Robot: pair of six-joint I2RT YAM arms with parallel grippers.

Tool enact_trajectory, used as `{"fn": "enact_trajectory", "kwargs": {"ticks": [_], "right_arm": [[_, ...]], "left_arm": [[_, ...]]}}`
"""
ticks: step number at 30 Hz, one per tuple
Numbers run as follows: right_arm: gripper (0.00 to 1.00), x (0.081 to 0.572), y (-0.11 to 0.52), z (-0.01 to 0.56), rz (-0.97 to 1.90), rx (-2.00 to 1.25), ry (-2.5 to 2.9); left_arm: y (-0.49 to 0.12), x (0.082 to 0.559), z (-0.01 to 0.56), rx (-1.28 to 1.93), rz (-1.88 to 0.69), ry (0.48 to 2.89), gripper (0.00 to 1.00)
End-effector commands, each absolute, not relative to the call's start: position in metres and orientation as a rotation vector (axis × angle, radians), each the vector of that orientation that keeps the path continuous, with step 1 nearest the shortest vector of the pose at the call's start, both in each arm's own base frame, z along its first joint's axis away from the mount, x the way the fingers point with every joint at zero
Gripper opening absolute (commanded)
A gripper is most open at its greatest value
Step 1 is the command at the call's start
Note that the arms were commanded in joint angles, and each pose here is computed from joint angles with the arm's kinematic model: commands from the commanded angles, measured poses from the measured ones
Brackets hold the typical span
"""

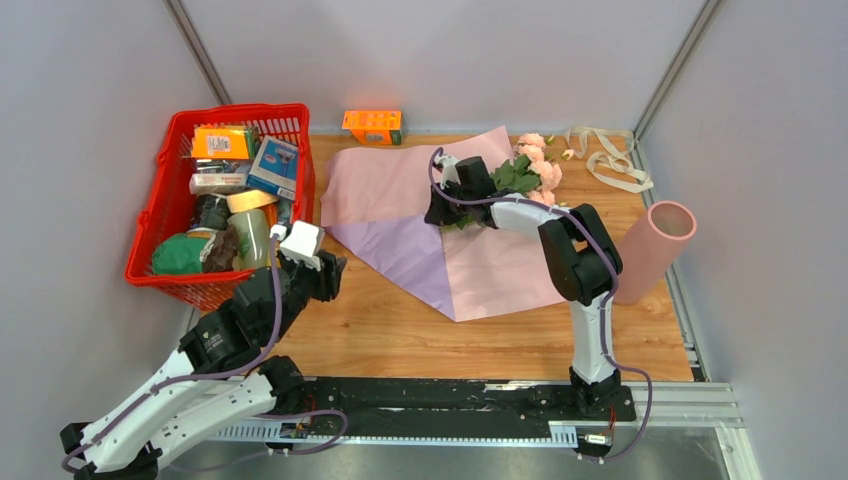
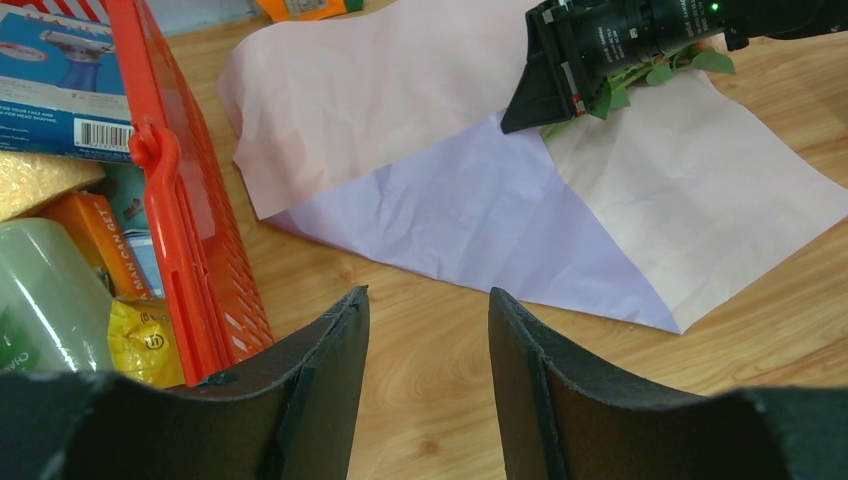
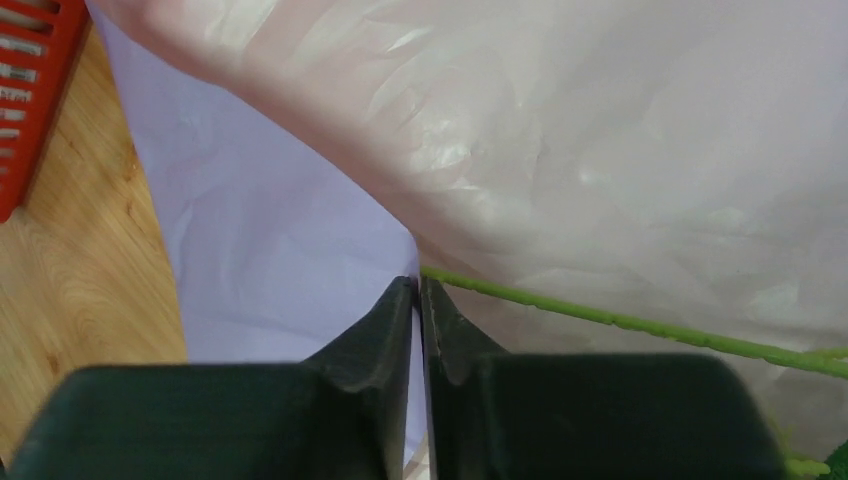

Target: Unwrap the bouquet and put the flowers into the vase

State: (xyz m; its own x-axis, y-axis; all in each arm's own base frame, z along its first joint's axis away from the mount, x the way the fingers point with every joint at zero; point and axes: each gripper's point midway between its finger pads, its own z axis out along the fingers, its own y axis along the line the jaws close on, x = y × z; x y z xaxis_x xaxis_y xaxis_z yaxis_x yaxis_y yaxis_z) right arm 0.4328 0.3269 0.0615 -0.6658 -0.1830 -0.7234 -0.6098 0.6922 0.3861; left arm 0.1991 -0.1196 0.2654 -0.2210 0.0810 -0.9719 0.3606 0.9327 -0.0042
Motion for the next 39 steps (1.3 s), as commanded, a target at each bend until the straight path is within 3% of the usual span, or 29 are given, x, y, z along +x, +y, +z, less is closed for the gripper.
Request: {"fn": "enact_trajectory", "kwargs": {"ticks": [1, 3, 13, 23, 30, 36, 39], "right_arm": [[0.05, 0.432, 0.340, 0.097, 0.891, -0.665, 2.129], [0.00, 0.424, 0.345, 0.110, 0.912, -0.689, 2.102], [0.03, 0.341, 0.374, 0.139, 1.054, -0.784, 2.090], [0.00, 0.230, 0.445, 0.123, 1.271, -0.686, 2.208], [0.02, 0.195, 0.468, 0.098, 1.332, -0.496, 2.291], [0.13, 0.161, 0.491, 0.094, 1.441, -0.446, 2.323], [0.37, 0.154, 0.495, 0.112, 1.455, -0.462, 2.347]], "left_arm": [[-0.118, 0.203, 0.274, 0.311, -0.258, 1.752, 0.56], [-0.118, 0.203, 0.273, 0.311, -0.258, 1.752, 0.56], [-0.120, 0.204, 0.269, 0.322, -0.249, 1.764, 0.57], [-0.121, 0.206, 0.267, 0.316, -0.235, 1.785, 0.57], [-0.113, 0.206, 0.271, 0.273, -0.226, 1.766, 0.57], [-0.109, 0.208, 0.269, 0.253, -0.195, 1.776, 0.58], [-0.108, 0.208, 0.269, 0.253, -0.191, 1.778, 0.57]]}}
